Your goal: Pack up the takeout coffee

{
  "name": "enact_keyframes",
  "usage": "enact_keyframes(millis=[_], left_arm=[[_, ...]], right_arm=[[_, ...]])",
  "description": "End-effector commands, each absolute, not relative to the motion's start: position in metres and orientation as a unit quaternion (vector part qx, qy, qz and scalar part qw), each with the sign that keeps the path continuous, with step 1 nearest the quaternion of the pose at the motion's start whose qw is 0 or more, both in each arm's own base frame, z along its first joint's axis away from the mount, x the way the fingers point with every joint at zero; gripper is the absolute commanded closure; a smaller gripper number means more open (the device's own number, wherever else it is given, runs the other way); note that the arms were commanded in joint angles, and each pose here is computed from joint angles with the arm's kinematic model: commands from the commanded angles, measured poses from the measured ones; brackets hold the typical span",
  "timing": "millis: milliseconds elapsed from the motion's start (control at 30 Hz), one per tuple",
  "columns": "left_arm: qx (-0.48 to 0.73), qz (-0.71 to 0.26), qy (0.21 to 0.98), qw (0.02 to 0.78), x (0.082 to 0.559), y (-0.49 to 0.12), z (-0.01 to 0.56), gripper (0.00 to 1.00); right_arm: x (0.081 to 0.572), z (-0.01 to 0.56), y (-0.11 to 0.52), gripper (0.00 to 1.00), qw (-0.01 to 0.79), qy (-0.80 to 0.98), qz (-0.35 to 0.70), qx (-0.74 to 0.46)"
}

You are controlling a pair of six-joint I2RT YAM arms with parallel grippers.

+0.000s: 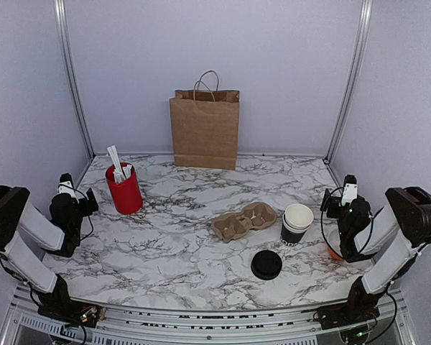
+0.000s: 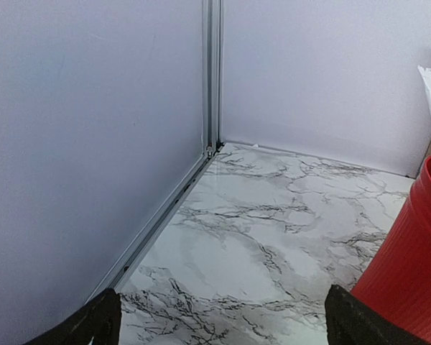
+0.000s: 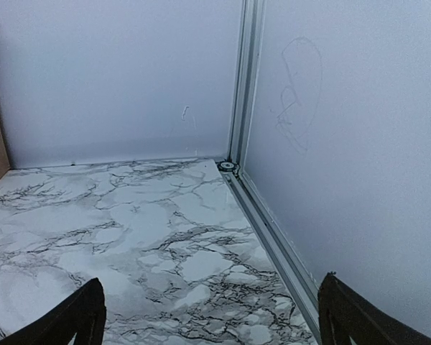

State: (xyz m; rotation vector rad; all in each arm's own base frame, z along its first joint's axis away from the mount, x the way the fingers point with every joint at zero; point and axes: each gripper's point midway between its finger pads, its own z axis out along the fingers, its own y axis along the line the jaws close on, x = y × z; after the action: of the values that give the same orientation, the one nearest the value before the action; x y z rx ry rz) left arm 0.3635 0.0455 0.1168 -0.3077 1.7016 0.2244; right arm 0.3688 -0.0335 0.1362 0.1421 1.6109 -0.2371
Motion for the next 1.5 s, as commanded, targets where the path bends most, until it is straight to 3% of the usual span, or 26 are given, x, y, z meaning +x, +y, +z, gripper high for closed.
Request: enact_keyframes(millis=[0, 467, 633, 833, 933, 1100, 1300, 1467], left_arm=[[-0.138, 0.082, 0.732, 0.662, 0.367, 0.048, 0.129, 0.01], [-0.133, 0.078, 0.731, 0.664, 0.368, 0.048, 0.133, 0.01], [-0.151, 0.088, 0.731, 0.660, 0.374, 0.048, 0.177, 0.01], [-0.165, 0.003, 0.731, 0.662, 0.365, 0.021, 0.228, 0.01], [-0.152, -0.021, 0.748, 0.646, 0.359, 0.002, 0.245, 0.01], [-0.097, -0.088, 0.757, 0.640, 0.338, -0.048, 0.282, 0.01], [0.012, -0.174, 0.765, 0.620, 0.313, -0.103, 0.319, 0.01], [0.099, -0.205, 0.790, 0.569, 0.306, -0.144, 0.324, 0.01]], right_arm=[[0.373, 0.147, -0.033, 0.00, 0.698, 0.705, -0.107, 0.066], [0.373, 0.147, -0.033, 0.00, 0.698, 0.705, -0.107, 0.067], [0.375, 0.152, -0.033, 0.00, 0.693, 0.708, -0.116, 0.068], [0.390, 0.194, -0.017, 0.00, 0.691, 0.711, -0.115, 0.058], [0.389, 0.234, 0.007, 0.00, 0.717, 0.692, -0.067, 0.058], [0.399, 0.281, 0.053, 0.00, 0.694, 0.718, -0.050, 0.028], [0.385, 0.335, 0.159, 0.00, 0.713, 0.697, -0.010, -0.068], [0.378, 0.349, 0.244, 0.00, 0.681, 0.714, 0.048, -0.153]])
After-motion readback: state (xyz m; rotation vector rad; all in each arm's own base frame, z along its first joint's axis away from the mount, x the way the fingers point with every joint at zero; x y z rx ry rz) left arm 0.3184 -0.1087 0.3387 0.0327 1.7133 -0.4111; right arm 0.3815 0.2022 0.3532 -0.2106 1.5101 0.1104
